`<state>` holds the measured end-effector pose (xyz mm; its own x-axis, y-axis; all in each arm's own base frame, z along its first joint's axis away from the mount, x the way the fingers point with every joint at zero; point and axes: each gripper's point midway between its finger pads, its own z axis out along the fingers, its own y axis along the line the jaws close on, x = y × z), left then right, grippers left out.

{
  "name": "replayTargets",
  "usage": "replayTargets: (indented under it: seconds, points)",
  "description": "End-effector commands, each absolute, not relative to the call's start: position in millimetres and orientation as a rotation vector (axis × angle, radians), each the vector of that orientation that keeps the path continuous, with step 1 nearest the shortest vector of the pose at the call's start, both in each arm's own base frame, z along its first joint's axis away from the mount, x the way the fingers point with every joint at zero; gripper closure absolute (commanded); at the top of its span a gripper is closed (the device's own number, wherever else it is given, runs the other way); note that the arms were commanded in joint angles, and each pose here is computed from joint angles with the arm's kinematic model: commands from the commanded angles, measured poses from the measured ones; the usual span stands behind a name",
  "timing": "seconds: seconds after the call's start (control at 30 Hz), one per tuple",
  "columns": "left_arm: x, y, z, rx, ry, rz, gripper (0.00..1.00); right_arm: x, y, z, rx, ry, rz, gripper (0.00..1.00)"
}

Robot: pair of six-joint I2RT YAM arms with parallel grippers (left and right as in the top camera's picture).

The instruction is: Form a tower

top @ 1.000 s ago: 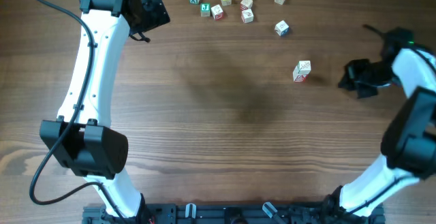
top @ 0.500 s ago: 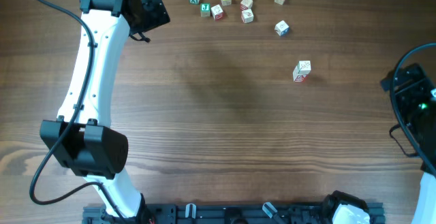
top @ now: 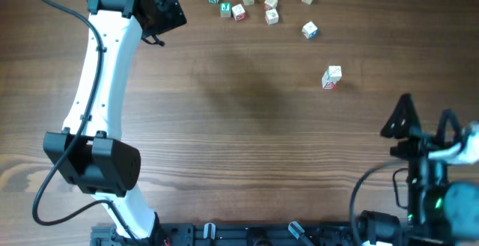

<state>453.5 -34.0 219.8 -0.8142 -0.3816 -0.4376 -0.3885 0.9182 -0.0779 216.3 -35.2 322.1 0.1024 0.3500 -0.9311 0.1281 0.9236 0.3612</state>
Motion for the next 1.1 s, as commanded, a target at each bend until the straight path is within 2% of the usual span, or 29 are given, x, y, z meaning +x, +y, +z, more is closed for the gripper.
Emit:
replayTargets:
  seconds: [0.0,0.1,0.47,0.67,1.07]
  points:
    - [451.5,-33.6,230.3,-0.559,2.598,0.003,0.0,213.0,-13.9,320.9,0.2,1.339,0.17,0.0]
    - [451.5,-33.6,230.1,-0.559,2.599,0.004,0.0,212.7,-1.2,315.9,0.076,1.219,0.161,0.0]
    - [451.5,-33.6,230.1,-0.559,2.599,0.004,0.0,234.1,-2.6,250.9,-0.003,1.257,0.057,0.0]
    - [451.4,-33.7,230.3,-0.559,2.598,0.003,0.0,246.2,-12.5,179.5,0.078,1.55,0.047,0.0]
    - [451.5,-33.6,230.1,-0.559,2.599,0.004,0.0,246.4,-9.5,176.5,0.07,1.563,0.056,0.0]
